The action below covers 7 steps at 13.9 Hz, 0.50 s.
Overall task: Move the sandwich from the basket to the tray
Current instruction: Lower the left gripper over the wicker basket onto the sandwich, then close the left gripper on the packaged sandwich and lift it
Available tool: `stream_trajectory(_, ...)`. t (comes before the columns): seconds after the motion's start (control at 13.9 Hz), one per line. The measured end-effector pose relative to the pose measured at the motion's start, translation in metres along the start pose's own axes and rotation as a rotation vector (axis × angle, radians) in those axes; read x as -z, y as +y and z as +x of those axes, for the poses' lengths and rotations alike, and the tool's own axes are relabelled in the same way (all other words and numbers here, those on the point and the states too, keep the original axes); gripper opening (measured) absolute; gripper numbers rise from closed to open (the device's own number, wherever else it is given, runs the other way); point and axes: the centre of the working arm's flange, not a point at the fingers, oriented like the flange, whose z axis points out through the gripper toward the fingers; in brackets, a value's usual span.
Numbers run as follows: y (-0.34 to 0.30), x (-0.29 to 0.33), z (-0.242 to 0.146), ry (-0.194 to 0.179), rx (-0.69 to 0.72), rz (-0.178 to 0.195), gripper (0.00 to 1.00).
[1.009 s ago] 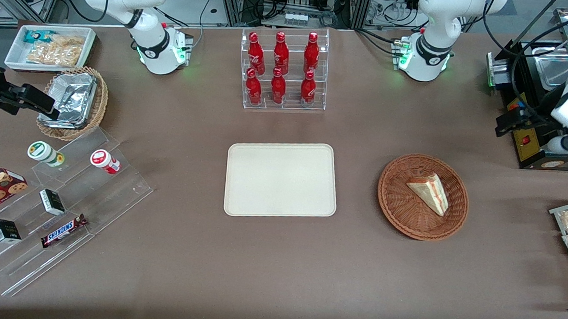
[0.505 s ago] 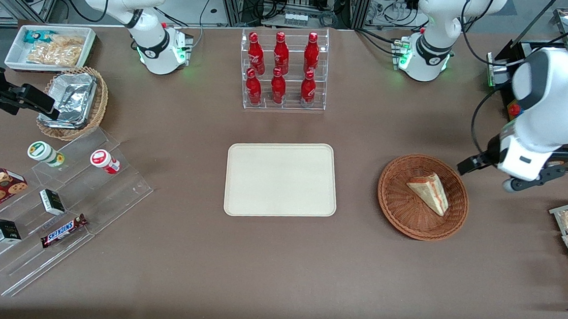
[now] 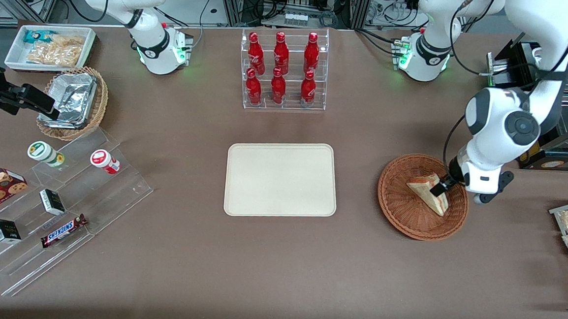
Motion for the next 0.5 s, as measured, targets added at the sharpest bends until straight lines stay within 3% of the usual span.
stream_trajectory(0.5, -0.004, -0.017, -0.005, -0.019, 0.013, 0.016, 1.00)
